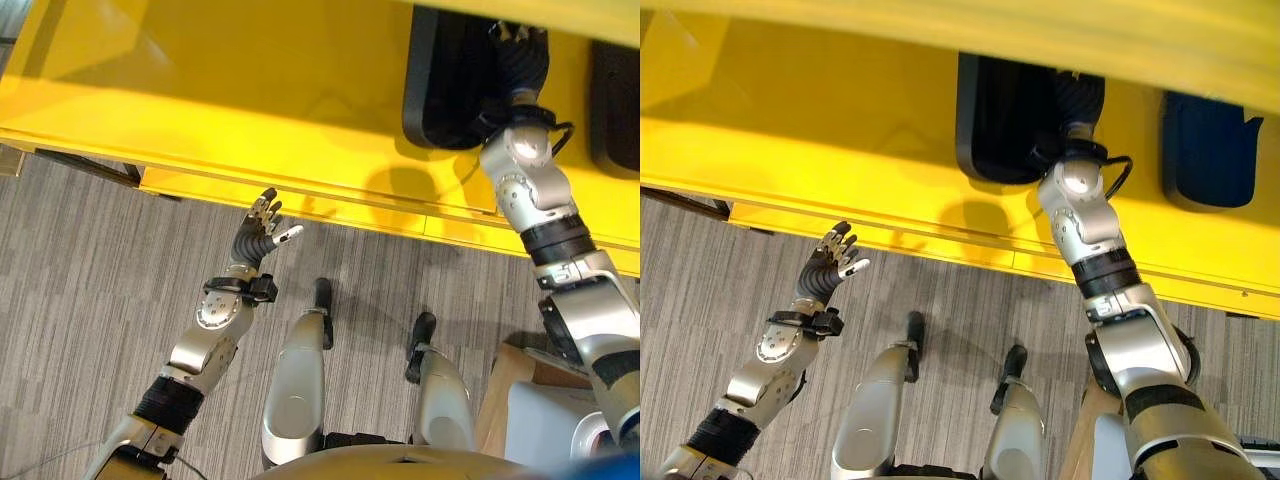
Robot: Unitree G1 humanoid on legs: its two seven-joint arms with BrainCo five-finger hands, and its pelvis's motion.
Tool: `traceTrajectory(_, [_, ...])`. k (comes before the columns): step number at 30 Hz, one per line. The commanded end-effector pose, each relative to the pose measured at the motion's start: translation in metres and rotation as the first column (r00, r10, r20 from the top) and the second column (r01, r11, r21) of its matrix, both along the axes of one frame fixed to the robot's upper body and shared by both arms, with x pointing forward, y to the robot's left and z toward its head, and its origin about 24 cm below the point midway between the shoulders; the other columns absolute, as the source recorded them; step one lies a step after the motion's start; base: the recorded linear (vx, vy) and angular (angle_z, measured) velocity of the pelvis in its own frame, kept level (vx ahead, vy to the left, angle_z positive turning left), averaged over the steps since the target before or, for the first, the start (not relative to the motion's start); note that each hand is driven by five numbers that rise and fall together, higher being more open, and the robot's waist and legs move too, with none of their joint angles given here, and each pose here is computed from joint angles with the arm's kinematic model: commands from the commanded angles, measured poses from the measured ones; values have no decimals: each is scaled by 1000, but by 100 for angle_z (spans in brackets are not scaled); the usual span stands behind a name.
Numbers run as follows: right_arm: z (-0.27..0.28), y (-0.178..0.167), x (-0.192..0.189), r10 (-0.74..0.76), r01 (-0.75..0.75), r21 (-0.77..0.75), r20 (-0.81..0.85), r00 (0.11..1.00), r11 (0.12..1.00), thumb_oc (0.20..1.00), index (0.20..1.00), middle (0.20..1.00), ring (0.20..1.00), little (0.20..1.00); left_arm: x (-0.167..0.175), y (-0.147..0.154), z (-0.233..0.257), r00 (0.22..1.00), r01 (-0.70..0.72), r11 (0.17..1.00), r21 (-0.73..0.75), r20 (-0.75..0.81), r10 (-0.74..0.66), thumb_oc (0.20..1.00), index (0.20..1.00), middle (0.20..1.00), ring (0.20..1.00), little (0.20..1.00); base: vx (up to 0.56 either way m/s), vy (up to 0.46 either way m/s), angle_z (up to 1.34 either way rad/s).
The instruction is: Move parts from the plastic box to the shelf.
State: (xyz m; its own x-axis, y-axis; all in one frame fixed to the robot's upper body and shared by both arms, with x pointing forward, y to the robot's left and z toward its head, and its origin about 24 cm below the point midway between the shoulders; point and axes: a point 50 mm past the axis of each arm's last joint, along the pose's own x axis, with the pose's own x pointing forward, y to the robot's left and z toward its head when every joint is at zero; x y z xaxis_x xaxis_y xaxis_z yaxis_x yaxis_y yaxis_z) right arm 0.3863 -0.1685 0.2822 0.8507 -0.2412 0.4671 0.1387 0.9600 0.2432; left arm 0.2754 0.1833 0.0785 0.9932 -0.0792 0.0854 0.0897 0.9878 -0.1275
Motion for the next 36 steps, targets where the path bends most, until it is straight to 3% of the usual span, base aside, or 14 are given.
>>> traceTrajectory(1, [45, -12, -11, -40, 40, 3, 161, 986, 999, 200, 200, 200, 200, 200, -13, 2, 9, 997, 26, 1000, -9, 68, -25, 1000, 1000, 1000, 1000, 1000, -67, 14, -4])
traceTrajectory(6, [65, -28, 8, -153, 155, -31, 61, 986, 987, 200, 200, 200, 200, 200, -13, -1, 11, 996, 60, 998, -17, 71, -59, 1000, 1000, 1000, 1000, 1000, -83, 8, -8])
traceTrajectory(25, [43, -56, 27, -247, 242, -52, -161, 956, 969, 200, 200, 200, 200, 200, -9, -5, 17, 991, 93, 995, -23, 98, -90, 1000, 1000, 1000, 1000, 1000, -10, -9, 0])
traceTrajectory(36, [34, -60, 28, -262, 259, -38, -189, 946, 965, 200, 200, 200, 200, 200, -7, -8, 17, 990, 102, 995, -20, 103, -99, 1000, 1000, 1000, 1000, 1000, 43, -14, 5])
